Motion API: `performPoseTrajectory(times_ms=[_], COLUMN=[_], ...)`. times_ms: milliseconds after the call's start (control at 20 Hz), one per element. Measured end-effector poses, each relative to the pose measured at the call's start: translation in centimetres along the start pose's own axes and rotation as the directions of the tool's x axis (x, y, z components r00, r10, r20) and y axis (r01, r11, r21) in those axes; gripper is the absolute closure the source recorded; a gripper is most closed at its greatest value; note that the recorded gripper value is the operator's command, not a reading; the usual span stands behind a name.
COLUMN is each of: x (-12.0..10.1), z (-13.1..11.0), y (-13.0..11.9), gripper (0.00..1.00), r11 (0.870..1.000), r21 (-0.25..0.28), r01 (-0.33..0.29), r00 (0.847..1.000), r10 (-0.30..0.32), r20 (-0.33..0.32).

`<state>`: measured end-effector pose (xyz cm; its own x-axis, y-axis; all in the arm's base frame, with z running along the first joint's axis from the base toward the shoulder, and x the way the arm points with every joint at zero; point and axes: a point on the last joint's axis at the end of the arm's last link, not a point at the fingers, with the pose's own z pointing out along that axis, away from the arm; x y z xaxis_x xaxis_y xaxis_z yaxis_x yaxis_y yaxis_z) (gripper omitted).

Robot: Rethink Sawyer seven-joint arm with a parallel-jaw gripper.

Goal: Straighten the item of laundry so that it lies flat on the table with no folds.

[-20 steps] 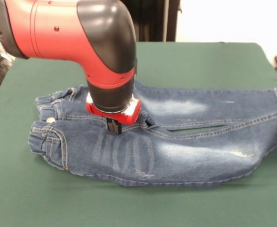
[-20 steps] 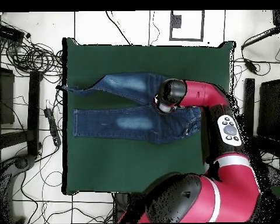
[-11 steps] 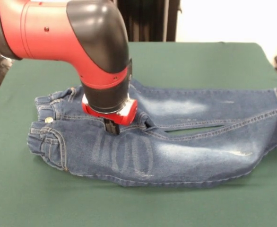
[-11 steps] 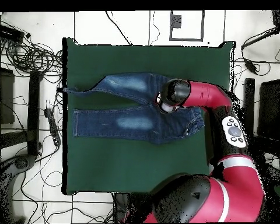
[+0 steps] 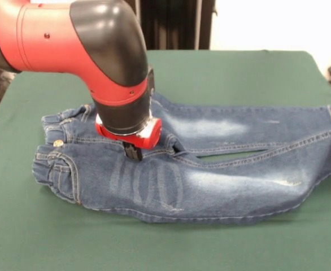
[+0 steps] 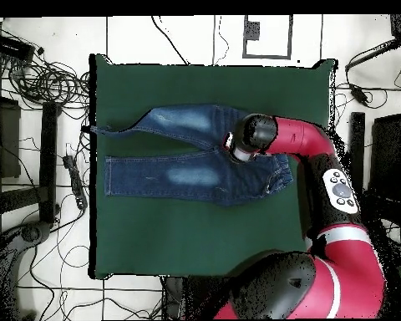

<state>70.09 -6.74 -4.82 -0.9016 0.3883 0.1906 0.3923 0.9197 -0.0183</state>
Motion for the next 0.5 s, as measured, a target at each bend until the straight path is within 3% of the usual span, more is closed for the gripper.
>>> performPoseTrajectory(times_ms=[500], x=[0.34], z=[-0.06], y=[-0.36], gripper=[1.0], r11=[1.0], r21=[-0.013], r01=[0.019], r00=[0.999], r10=[-0.019], r20=[0.027])
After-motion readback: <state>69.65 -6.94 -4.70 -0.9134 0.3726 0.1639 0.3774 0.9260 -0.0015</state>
